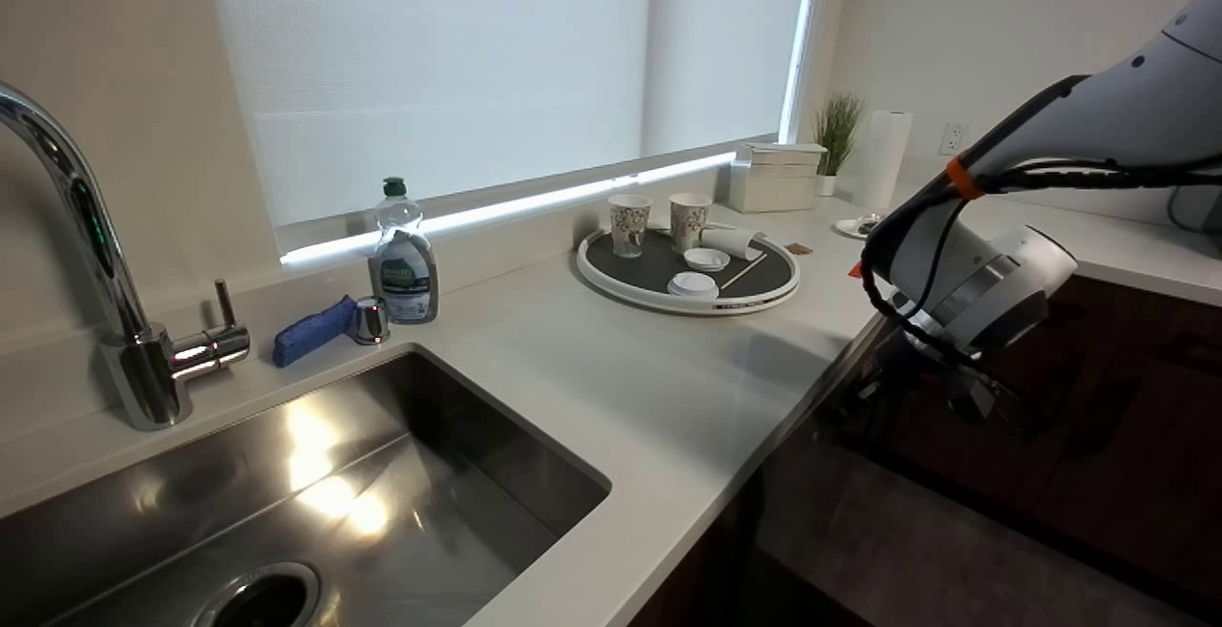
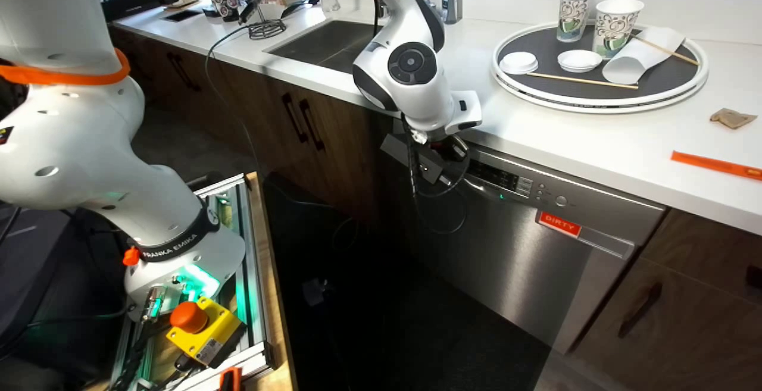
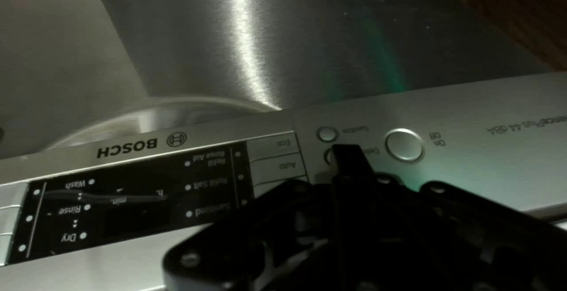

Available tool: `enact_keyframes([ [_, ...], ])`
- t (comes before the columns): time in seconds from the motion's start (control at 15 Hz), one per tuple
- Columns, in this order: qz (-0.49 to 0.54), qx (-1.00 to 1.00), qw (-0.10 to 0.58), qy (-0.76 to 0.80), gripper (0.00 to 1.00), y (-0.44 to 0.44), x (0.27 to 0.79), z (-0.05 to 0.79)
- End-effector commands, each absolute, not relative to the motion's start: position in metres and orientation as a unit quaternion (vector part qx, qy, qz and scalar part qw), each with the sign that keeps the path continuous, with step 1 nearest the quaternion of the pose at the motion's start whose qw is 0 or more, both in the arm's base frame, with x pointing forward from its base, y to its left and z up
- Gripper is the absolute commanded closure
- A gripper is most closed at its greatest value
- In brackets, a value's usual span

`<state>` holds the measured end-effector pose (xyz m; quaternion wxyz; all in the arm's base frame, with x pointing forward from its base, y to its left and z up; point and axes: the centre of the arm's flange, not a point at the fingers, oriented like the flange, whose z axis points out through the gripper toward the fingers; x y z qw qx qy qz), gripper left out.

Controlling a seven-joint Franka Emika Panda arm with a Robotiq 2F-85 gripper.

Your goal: Press a button on the dishwasher.

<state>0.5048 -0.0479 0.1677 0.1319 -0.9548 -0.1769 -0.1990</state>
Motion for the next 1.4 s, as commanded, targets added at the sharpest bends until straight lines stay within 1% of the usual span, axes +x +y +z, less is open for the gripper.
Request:
enact_keyframes([
  [0.0, -0.235, -0.95, 0.128, -0.159, 1.0, -0.0444, 0.5172, 0.163],
  [0.73, -0.263, -0.947, 0.142, -0.116, 1.0, -0.0445, 0.5152, 0.16],
  [1.33, -0.229, -0.952, 0.139, -0.148, 1.0, -0.0432, 0.5119, 0.1618],
])
